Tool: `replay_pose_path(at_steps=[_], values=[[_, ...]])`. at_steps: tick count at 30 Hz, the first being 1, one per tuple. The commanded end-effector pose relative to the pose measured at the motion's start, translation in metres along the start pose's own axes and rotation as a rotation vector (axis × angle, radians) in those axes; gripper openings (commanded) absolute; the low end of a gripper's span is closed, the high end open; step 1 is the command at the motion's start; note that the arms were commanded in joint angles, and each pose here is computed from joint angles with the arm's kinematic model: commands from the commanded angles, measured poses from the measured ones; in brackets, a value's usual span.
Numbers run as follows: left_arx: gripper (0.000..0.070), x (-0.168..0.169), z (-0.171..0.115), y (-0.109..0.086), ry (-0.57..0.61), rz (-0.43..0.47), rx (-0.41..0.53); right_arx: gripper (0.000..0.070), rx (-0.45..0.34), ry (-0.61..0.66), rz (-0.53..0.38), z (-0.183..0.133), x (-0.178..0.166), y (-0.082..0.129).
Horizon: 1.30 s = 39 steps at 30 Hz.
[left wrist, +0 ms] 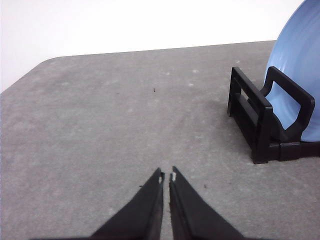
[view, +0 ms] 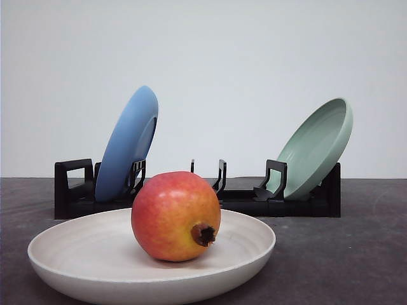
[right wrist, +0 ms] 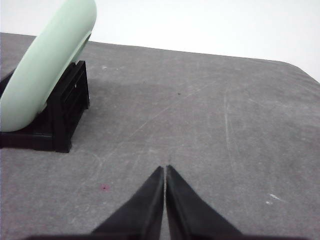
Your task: Place pomegranate in white plate
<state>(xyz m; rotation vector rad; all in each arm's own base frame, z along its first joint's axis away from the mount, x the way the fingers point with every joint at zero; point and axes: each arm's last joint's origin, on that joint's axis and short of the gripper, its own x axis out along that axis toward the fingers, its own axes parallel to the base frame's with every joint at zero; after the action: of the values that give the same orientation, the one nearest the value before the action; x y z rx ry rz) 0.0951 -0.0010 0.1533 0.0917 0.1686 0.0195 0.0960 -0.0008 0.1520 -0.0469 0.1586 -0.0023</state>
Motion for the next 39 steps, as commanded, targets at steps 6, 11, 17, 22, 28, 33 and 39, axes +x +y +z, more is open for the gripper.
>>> replay_pose_path(at_steps=[6, 11, 17, 22, 28, 33, 39], values=[[0.0000, 0.0012, -0.0039, -0.0002, 0.011, 0.000, 0.002, 0.0000, 0.010, -0.009, -0.004, 0.0000, 0.0002, -0.0001], [0.0000, 0.0012, -0.0039, -0.0002, 0.011, 0.000, 0.002, 0.0000, 0.010, -0.009, -0.004, 0.0000, 0.0002, -0.0001], [0.0000, 0.0012, -0.0039, -0.0002, 0.011, 0.000, 0.002, 0.0000, 0.010, -0.009, -0.004, 0.0000, 0.0002, -0.0001], [0.0000, 0.0012, -0.0039, -0.0002, 0.011, 0.000, 0.002, 0.0000, 0.010, -0.009, -0.004, 0.0000, 0.0002, -0.0001], [0.0000, 0.0012, -0.0039, -0.0002, 0.011, 0.000, 0.003, 0.0000, 0.010, -0.009, -0.004, 0.0000, 0.0002, -0.0001], [0.0000, 0.0012, -0.0039, -0.0002, 0.011, 0.000, 0.002, 0.0000, 0.010, -0.009, -0.004, 0.0000, 0.0002, -0.0001], [0.0000, 0.0012, -0.0039, -0.0002, 0.011, 0.000, 0.002, 0.0000, 0.010, -0.009, -0.004, 0.0000, 0.0002, -0.0001]])
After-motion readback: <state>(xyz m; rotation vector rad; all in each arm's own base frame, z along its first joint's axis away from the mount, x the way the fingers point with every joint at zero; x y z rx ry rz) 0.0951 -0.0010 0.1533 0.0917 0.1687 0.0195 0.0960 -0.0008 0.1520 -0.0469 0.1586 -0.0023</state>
